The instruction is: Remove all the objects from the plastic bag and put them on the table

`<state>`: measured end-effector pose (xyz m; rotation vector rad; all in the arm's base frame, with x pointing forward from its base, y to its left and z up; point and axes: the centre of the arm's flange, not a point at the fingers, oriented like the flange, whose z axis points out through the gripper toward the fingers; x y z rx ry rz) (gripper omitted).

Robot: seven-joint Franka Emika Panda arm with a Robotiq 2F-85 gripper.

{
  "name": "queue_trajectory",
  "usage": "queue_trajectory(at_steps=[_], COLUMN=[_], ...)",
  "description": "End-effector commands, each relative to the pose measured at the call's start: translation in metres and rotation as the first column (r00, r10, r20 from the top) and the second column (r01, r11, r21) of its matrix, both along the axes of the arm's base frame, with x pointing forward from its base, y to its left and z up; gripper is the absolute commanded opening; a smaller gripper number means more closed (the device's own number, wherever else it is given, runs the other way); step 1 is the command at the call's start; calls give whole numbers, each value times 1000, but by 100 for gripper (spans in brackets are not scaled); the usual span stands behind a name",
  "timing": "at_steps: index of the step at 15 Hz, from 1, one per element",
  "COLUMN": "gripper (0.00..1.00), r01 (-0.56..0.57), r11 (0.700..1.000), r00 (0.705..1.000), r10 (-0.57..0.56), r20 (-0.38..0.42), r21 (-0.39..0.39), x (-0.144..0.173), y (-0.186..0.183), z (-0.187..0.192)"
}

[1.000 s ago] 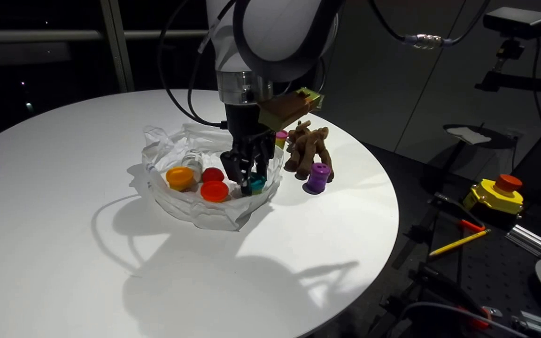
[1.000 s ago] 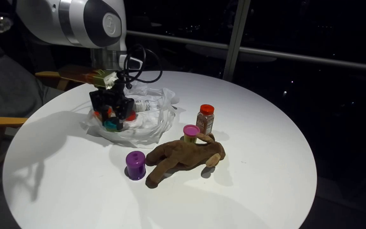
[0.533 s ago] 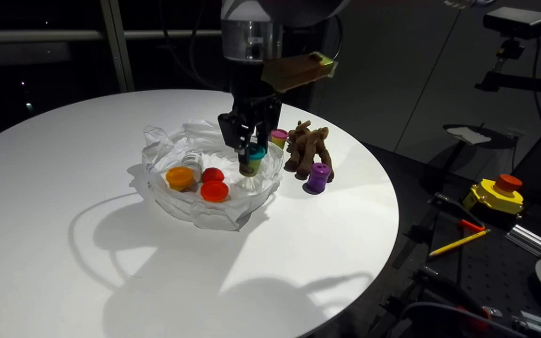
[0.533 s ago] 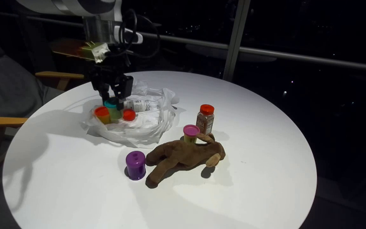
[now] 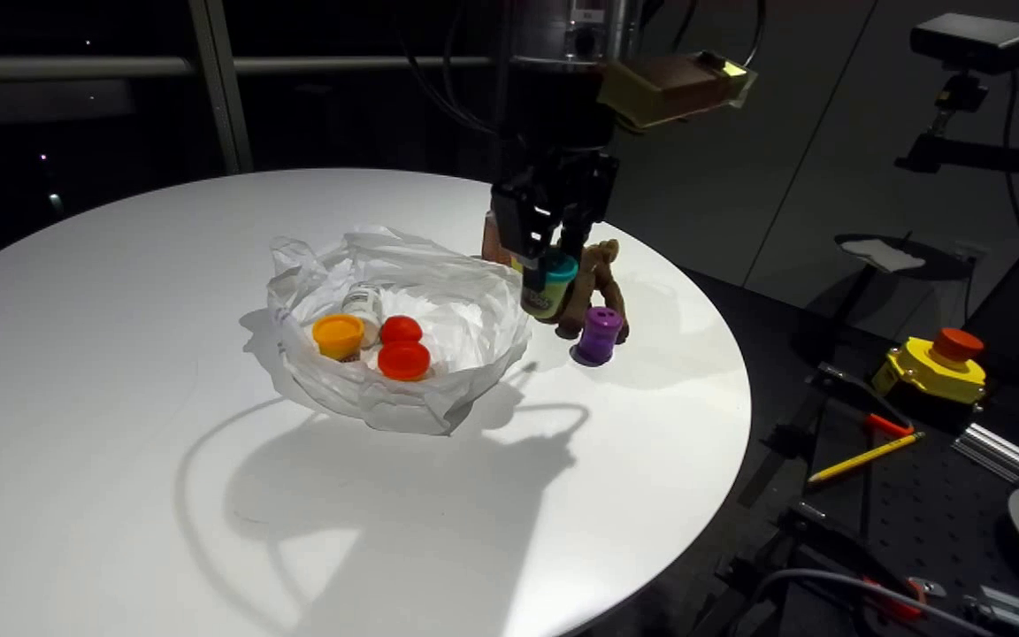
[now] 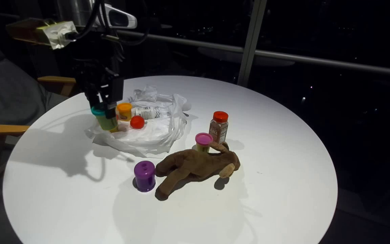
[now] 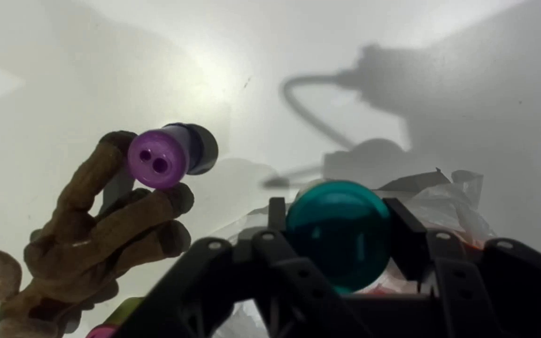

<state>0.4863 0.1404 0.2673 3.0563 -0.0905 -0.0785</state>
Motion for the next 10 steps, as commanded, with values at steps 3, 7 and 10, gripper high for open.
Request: queue_trajectory(at_steps=[3, 7, 10], gripper=[28, 28, 28], r01=[72, 107, 105], r11=[997, 994, 994], r00=[997, 993, 989], r10=[-72, -106, -101], r20=[19, -51, -109], r21=[-6, 16, 33], x=[-14, -4, -8], y=[-23, -43, -48], z=[-28, -69, -93])
